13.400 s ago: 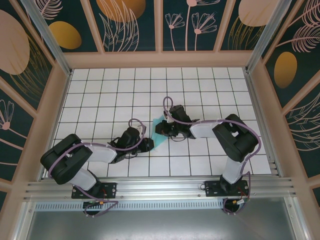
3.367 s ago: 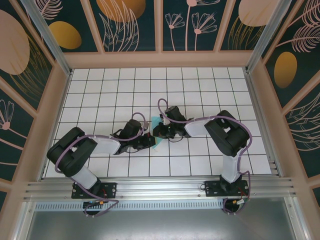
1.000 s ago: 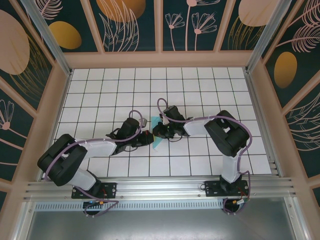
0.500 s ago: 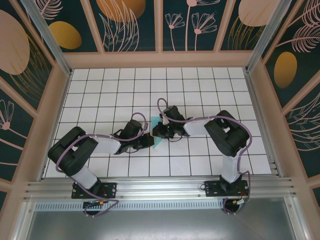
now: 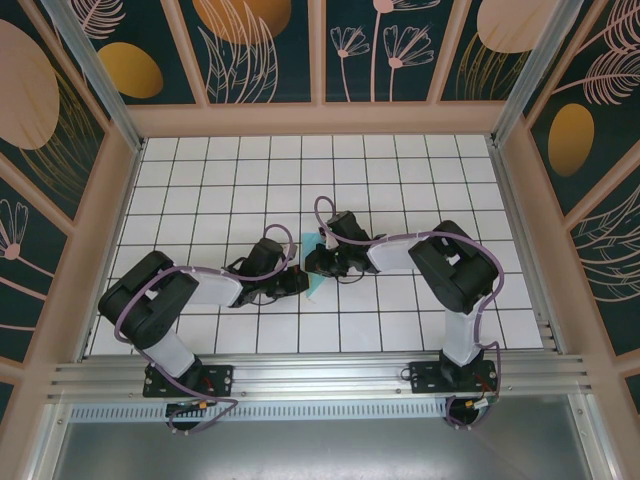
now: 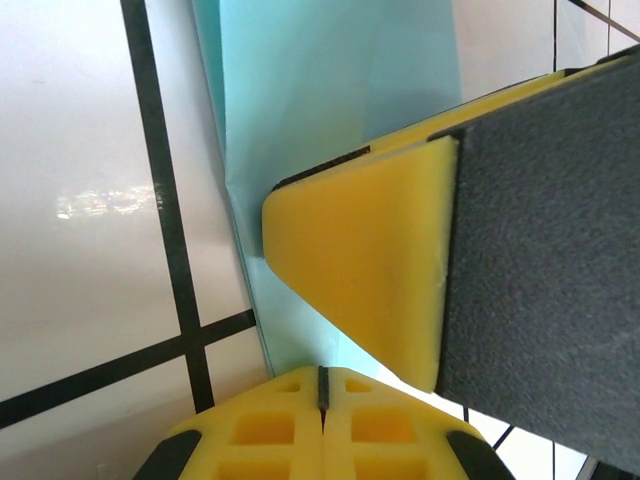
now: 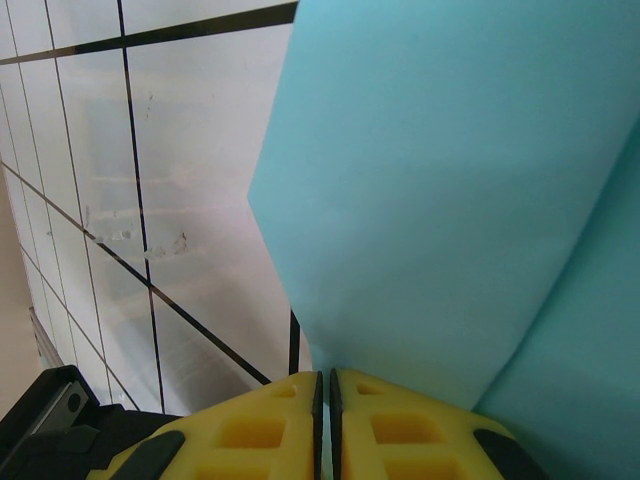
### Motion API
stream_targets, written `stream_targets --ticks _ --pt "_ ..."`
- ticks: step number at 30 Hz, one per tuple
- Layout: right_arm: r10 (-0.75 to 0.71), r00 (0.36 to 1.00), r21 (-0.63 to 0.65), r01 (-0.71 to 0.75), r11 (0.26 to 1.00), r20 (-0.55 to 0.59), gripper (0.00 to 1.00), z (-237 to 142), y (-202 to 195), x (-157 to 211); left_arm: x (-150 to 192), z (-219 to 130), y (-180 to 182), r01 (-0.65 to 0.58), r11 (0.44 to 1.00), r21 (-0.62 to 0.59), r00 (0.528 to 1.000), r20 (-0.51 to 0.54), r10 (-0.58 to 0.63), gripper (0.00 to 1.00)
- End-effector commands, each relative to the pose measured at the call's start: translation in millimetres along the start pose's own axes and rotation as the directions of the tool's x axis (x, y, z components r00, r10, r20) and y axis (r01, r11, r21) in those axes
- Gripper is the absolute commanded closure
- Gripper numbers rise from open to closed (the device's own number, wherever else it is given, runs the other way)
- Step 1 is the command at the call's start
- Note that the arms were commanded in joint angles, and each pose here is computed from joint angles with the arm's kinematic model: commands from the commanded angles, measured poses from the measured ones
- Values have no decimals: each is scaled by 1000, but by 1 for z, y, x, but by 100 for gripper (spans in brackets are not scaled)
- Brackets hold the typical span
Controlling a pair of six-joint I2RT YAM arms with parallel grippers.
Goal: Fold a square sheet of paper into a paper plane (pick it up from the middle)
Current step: Fourth fold the wing at the center of the table.
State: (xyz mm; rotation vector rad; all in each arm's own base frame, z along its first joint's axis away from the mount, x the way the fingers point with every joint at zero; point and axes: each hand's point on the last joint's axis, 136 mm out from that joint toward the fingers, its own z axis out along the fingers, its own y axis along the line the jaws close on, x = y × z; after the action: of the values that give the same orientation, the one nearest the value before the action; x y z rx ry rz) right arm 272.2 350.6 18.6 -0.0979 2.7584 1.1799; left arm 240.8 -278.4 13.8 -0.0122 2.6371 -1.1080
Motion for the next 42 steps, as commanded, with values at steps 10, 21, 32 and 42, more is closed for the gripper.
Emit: stream_targets --ticks 10,21,32,42 --pt "11 993 97 -22 995 115 82 -7 -24 -28 53 6 90 54 946 -320 985 -139 -103 100" --pt "-54 966 -19 60 998 254 79 -72 8 -63 51 8 88 42 948 -316 986 -142 -91 100" --pt "-96 993 -43 100 994 74 84 -13 16 -31 47 10 85 32 949 -313 986 -145 -82 100" --pt "-37 994 54 32 998 99 85 1 -22 -59 58 8 98 30 936 -352 981 -169 -95 100"
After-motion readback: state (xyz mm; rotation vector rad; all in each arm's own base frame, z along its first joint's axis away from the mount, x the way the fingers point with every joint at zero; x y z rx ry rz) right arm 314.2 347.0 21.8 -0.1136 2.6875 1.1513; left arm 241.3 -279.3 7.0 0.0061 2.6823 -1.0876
